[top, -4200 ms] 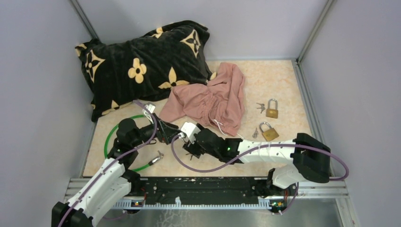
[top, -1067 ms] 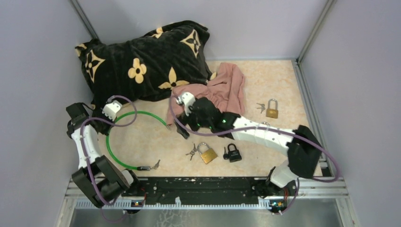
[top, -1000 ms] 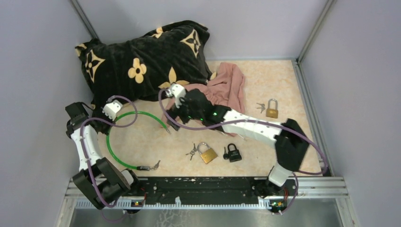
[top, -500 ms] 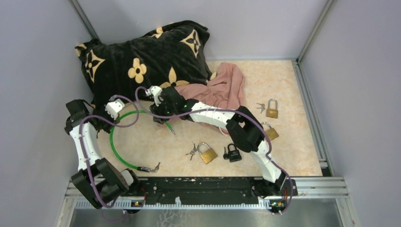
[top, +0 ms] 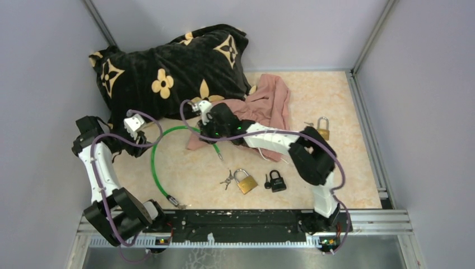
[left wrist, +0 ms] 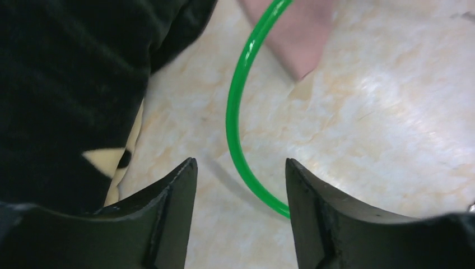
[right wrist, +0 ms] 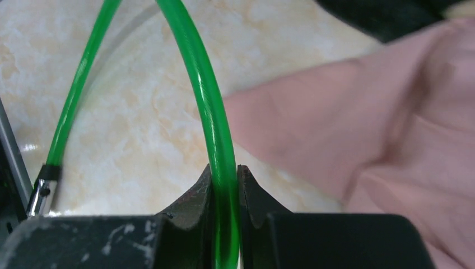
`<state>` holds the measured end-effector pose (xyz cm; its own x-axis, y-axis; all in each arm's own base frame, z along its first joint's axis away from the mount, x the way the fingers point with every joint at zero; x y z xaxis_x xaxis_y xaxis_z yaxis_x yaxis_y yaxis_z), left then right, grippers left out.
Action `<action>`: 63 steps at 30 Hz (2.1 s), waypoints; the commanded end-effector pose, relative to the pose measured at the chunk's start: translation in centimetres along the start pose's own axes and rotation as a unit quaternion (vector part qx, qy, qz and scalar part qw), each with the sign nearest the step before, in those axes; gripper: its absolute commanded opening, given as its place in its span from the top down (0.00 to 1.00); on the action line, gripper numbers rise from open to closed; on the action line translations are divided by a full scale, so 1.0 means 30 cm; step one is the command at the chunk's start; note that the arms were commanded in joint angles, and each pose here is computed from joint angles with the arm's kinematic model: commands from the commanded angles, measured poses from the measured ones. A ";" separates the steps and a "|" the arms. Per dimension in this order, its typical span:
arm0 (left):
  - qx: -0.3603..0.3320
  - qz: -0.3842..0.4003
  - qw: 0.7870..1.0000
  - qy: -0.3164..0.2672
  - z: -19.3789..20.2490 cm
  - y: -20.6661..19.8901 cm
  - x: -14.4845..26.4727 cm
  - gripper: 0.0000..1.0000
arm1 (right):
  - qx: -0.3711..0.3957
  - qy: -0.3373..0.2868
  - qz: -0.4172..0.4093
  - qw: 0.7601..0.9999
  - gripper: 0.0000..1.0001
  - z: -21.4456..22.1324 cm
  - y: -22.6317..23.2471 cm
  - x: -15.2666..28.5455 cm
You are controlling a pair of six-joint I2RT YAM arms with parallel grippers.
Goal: Lock with the key
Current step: Pick up the lock from the center of the board.
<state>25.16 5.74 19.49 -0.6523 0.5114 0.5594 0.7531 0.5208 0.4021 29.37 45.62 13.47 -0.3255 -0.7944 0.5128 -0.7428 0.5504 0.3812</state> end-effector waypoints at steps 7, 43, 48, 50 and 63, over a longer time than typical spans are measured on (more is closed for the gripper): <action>-0.007 0.083 0.976 -0.200 -0.311 -0.105 -0.019 0.25 | 0.069 -0.256 -0.008 0.964 1.00 -0.353 0.001 0.541; 0.168 0.238 0.906 -0.308 -0.598 -0.480 -0.147 0.13 | 0.078 -0.460 -0.025 0.884 1.00 -0.568 0.209 1.253; 0.214 0.225 0.899 -0.310 -0.607 -0.467 -0.173 0.19 | 0.085 -0.456 -0.046 0.885 1.00 -0.556 0.243 1.280; 0.212 0.223 0.898 -0.315 -0.607 -0.466 -0.175 0.24 | 0.086 -0.457 -0.049 0.884 1.00 -0.552 0.250 1.293; 0.186 0.187 0.866 -0.424 -0.664 -0.512 -0.115 0.35 | 0.068 -0.462 -0.092 0.880 1.00 -0.534 0.296 1.327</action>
<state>18.34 -17.00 22.79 -0.3345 0.9394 -0.0750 0.9360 0.3219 -0.1424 21.14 24.16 43.74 -0.5457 -0.8080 -0.2223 -0.8308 0.4869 0.2696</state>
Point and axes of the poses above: each gripper's point midway between its finger pads, its own x axis back along the fingers, its own y axis along the line the jaws close on, z = x × y, the point moved 3 cm from there along x, back along the fingers, and after that the axes turned 13 degrees about -x, right-handed, at the moved point
